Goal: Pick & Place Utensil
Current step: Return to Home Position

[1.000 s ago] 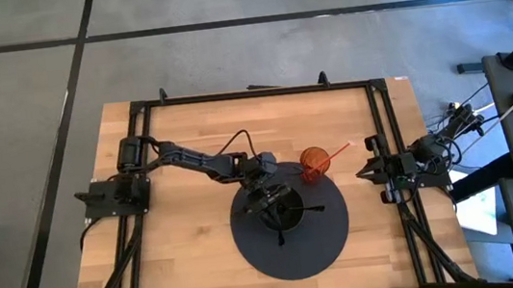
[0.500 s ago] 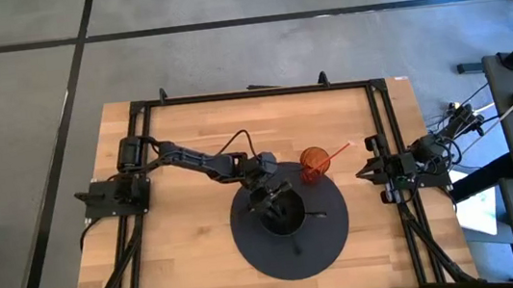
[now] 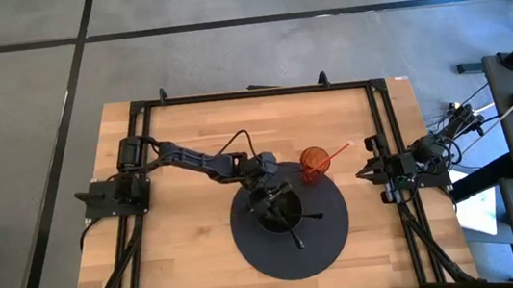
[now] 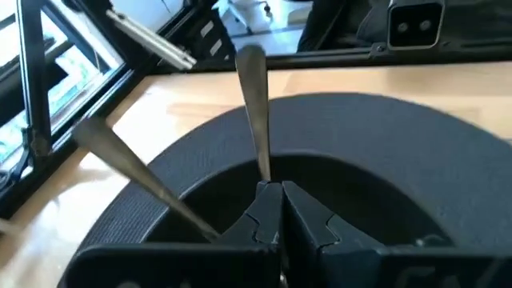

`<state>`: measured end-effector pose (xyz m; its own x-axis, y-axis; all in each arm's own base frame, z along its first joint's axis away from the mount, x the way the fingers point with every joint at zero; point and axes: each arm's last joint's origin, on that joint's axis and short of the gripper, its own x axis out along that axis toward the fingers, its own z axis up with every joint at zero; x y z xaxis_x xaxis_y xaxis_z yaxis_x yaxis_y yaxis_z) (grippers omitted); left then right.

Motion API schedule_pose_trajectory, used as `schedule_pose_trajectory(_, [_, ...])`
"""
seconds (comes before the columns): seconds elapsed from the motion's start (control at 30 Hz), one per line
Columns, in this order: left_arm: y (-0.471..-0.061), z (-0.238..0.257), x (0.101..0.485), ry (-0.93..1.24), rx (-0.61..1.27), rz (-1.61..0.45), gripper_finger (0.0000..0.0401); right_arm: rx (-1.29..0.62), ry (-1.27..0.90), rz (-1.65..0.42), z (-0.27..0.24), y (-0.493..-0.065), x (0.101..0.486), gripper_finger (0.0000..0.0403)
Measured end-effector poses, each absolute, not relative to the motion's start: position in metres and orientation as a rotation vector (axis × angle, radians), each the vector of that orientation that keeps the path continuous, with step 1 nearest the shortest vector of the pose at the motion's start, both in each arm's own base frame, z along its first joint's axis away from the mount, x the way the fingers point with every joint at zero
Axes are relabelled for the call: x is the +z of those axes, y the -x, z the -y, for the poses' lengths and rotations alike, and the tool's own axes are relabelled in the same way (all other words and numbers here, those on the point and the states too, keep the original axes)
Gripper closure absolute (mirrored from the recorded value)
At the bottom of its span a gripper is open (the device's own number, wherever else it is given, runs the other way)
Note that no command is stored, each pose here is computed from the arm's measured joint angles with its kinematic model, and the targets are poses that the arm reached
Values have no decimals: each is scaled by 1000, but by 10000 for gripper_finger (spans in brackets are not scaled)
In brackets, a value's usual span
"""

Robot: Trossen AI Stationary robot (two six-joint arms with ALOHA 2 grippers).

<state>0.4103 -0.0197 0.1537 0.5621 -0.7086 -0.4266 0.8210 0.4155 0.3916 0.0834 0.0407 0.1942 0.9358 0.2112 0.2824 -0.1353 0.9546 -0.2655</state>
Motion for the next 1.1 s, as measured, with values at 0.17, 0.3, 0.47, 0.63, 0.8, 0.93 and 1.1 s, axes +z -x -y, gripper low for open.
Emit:
schedule_pose_trajectory(0.17, [-407,20,176,-609,-958,-152,398,179,245,312,-41,-83,194,389])
schedule_pose_trajectory(0.3, [-398,20,209,-571,-911,-138,400,180,239,311,-41,-84,194,389])
schedule_pose_trajectory(0.47, [-362,15,266,-528,-725,-286,399,188,193,306,-41,-84,194,389])
schedule_pose_trajectory(0.63, [-297,7,294,-441,-586,-350,400,188,180,303,-41,-84,194,389])
schedule_pose_trajectory(0.8, [-230,-3,279,-371,-368,-230,400,79,76,285,-37,-84,195,389])
schedule_pose_trajectory(0.93, [-182,-8,255,-285,-179,-4,399,83,93,230,-35,-80,207,398])
schedule_pose_trajectory(1.1, [-145,-14,218,-196,104,59,400,91,83,114,-29,-72,225,399])
